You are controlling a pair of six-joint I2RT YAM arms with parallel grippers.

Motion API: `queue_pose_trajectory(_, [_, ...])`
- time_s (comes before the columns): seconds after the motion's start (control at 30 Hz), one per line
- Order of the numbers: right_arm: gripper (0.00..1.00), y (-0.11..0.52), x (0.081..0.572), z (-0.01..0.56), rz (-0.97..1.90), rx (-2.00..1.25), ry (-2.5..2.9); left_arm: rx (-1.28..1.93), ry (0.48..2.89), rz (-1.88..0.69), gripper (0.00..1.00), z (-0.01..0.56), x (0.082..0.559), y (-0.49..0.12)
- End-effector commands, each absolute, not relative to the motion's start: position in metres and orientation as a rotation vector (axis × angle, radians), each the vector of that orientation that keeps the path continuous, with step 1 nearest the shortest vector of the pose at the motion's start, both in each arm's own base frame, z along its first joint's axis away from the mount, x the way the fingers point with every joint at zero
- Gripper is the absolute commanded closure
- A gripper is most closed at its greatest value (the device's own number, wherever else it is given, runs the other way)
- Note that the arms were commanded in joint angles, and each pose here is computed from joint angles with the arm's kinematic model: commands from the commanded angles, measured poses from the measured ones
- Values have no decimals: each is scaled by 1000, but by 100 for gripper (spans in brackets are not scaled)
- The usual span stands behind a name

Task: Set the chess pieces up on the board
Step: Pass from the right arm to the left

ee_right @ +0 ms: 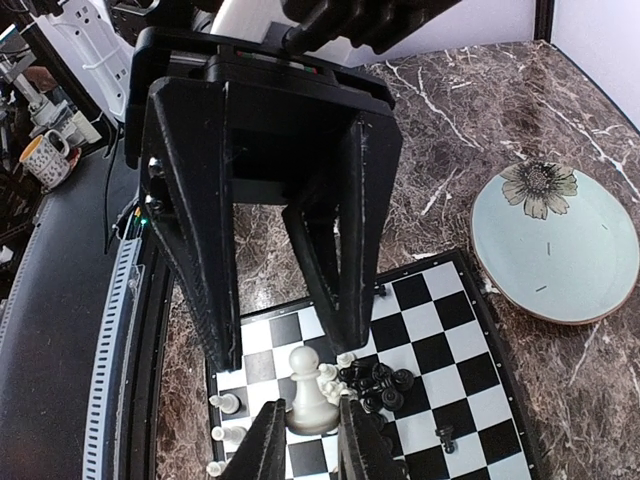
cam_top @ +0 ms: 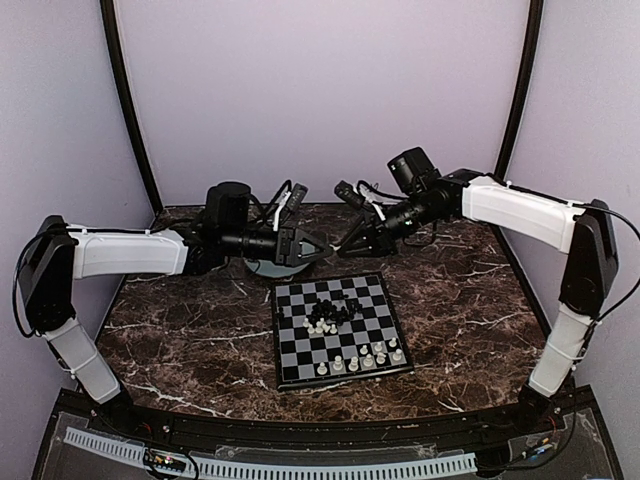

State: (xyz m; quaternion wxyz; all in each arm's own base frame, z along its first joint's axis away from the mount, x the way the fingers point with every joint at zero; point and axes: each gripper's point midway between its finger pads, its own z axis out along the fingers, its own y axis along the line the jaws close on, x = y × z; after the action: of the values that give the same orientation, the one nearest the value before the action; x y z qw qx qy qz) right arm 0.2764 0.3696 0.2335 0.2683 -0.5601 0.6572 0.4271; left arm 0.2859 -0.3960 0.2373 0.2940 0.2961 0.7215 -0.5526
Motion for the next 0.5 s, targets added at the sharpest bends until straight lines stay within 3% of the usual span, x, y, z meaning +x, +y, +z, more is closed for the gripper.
queue_pose_trajectory(0.0, [80,378,274,242,1175,-1523,1744,808,1880,-1495,59,249,283,-398])
queue_pose_trajectory(0.3, [80,383,268,239,1173,-1550,1741,813,1880,-1496,68,248,282,-398])
queue_pose_trajectory(0.47, [80,385,266,237,1172,-1558,1740,820,1872,-1501,79,250,281,-399])
